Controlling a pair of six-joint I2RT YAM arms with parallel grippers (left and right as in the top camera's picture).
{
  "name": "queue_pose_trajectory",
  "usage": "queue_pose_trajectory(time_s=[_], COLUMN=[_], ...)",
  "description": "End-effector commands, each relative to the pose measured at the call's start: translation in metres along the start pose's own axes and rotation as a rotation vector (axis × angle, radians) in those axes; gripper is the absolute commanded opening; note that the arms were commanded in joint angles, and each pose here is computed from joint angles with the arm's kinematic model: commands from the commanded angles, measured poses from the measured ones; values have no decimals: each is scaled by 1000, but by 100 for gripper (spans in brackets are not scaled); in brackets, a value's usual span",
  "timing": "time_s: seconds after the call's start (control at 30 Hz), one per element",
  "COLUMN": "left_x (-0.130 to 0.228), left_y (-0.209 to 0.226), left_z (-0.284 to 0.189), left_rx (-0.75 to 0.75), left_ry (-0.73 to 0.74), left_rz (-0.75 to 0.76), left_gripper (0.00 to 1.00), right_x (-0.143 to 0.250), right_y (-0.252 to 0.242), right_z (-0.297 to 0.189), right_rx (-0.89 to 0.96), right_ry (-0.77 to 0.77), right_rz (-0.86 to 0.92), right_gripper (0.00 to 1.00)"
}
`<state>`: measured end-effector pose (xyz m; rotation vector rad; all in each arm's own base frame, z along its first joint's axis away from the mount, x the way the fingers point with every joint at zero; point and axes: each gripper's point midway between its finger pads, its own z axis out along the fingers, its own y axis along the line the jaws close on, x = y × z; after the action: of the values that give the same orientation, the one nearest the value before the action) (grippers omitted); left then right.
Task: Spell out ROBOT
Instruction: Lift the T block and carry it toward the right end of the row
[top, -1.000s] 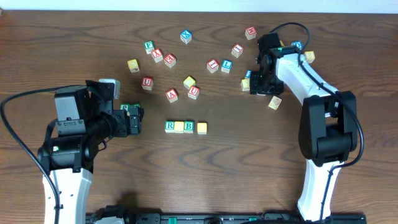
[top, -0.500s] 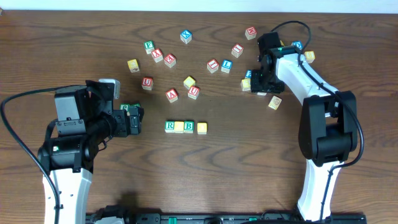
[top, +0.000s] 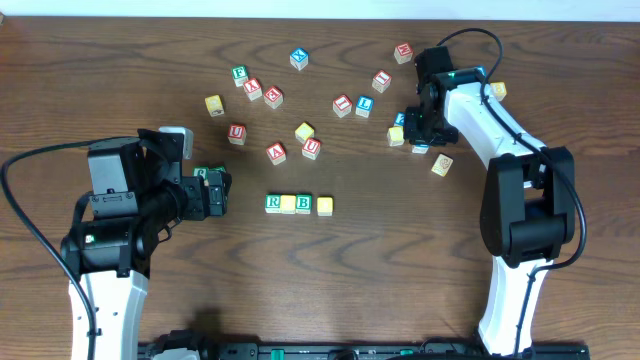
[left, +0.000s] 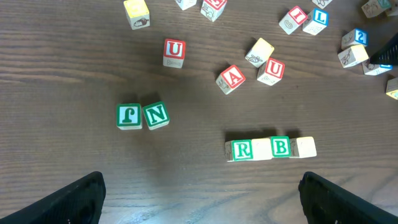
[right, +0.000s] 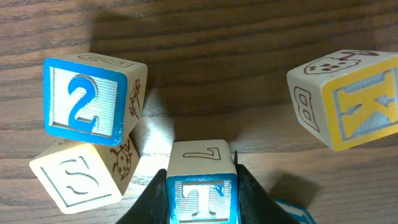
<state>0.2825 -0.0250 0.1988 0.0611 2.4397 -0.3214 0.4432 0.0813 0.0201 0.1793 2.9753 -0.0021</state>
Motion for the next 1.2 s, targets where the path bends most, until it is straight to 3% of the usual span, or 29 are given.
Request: queue_pose_trajectory(time_s=[0.0,0.37,0.73,0.83,1.03,1.17], left_x=[-1,-1,-1,-1,-1,-1], left_y=[1,1,1,1,1,1], left_z=[-1,-1,-1,-1,-1,-1], left_rx=[-2,-2,-2,-2,-2,-2], left_ry=[-3,-3,-3,-3,-3,-3], left_rz=[11,11,11,11,11,11], left_gripper=[97,97,97,97,97,97], right_x=[-2,2,18,34,72,112], right_y=[2,1,19,34,67,78], right_z=[-4,-24,-113,-142,-187,-182], right_rx=[9,1,-64,-89,-84,-80], right_ry=[-5,-4,-90,-112,-220,-235], right_rz=[5,4,-43,-98,-153,-177], right_gripper=[20,15,7,1,1,1])
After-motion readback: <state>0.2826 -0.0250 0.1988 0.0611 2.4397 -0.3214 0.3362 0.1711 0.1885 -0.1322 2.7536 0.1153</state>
